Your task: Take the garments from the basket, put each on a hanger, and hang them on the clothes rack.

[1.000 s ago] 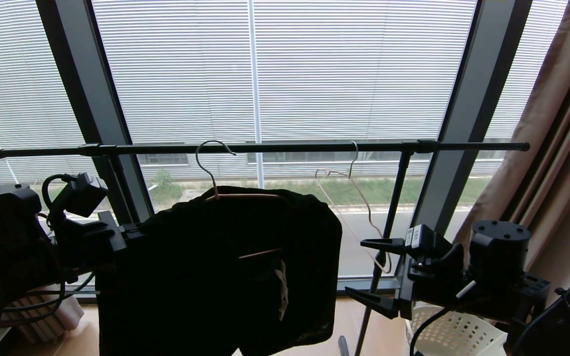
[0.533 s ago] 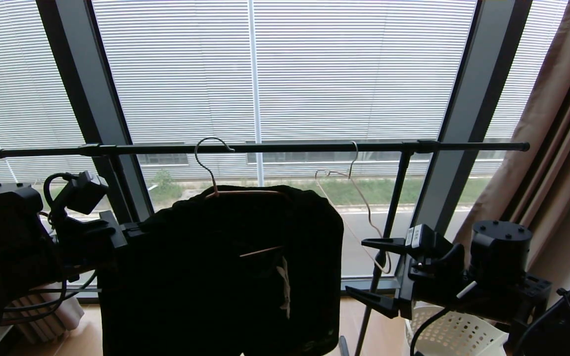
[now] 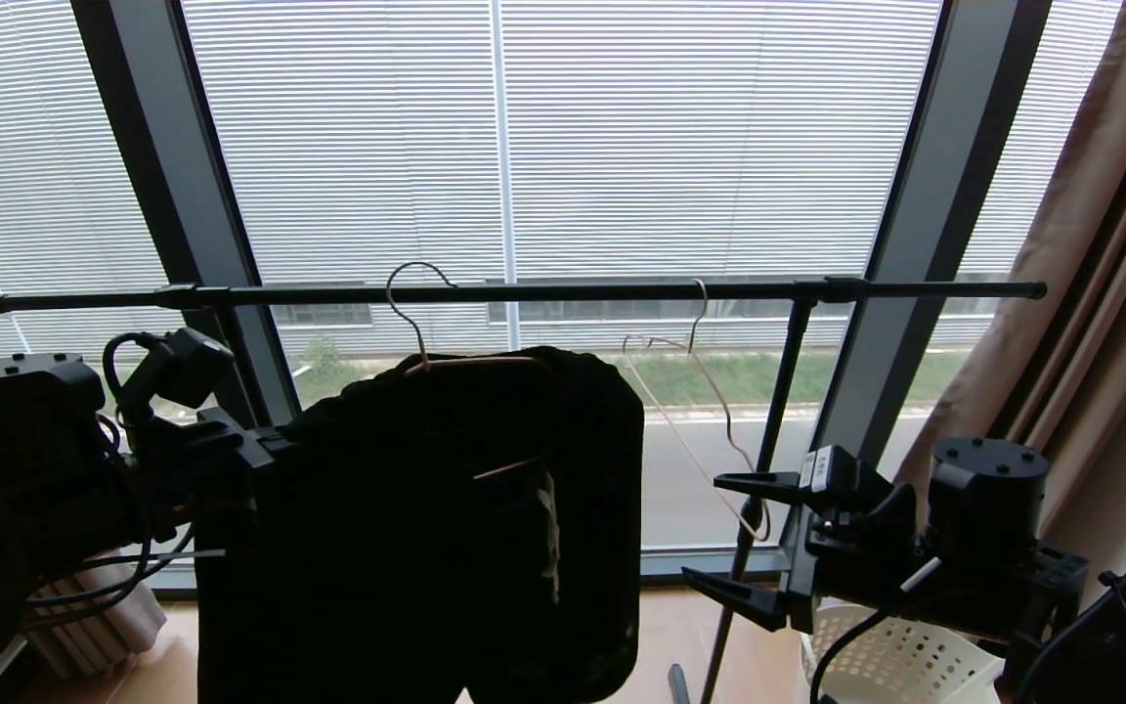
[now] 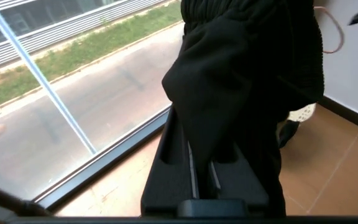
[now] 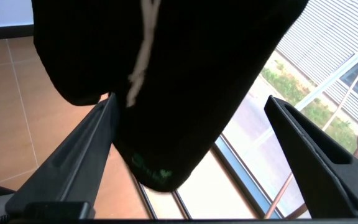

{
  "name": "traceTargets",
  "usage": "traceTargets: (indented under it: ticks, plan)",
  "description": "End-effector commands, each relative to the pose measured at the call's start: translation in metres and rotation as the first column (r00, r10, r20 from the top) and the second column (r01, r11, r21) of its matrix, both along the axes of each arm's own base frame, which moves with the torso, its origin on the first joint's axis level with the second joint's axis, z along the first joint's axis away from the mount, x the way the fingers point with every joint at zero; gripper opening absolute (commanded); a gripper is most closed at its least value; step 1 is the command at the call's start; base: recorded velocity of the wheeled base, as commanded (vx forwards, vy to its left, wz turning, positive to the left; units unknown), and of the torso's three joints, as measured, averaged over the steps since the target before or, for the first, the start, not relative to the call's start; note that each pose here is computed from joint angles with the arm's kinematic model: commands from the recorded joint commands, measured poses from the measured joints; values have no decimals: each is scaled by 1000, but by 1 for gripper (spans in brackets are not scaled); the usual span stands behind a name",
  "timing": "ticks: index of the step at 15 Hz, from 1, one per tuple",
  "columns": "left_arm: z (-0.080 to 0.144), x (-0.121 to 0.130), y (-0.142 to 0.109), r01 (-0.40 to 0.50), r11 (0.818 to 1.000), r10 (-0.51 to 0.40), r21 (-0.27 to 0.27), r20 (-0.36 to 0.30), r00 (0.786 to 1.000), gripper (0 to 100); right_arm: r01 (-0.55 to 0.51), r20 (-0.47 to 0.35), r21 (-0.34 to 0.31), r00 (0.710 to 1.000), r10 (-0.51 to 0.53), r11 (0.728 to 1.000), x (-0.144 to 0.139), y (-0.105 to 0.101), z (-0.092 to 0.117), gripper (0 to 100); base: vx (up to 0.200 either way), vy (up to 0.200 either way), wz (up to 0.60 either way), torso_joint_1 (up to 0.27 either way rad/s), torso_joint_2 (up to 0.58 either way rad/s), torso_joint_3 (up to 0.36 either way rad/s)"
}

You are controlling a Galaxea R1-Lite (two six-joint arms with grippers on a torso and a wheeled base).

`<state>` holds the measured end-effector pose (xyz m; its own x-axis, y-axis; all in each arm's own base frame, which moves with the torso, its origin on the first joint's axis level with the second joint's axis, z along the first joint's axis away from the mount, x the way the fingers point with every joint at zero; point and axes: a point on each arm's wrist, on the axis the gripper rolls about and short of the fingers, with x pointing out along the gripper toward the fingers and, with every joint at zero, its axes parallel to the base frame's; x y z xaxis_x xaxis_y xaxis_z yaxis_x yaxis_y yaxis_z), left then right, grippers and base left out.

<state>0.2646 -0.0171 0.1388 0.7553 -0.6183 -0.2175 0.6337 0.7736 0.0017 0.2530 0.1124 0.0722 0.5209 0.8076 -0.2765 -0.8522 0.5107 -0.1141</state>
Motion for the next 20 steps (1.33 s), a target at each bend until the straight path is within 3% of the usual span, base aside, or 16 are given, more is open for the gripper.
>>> traceTargets:
  ticks: [1,10,13,20]
  plan:
    - [-6,5,-7,18,1000,-18,4,-19,1000,0,0,-3,-2,1000,0,1000,0,0,-1,100,0,0,0,0,0,0]
    - [-18,49,-56,-173,984,175,45,-46,983,0,0,-7,-4,1000,0,1000,1,1,-3,100,0,0,0,0,0,0]
    - [-15,64,-60,-237,972,237,13,-46,970,0,1,-10,-6,1000,-2,1000,2,1,-4,100,0,0,0,0,0,0]
    - [-30,83,-58,-303,952,305,33,-62,950,0,-2,-18,-10,1000,2,1000,2,2,-7,100,0,0,0,0,0,0]
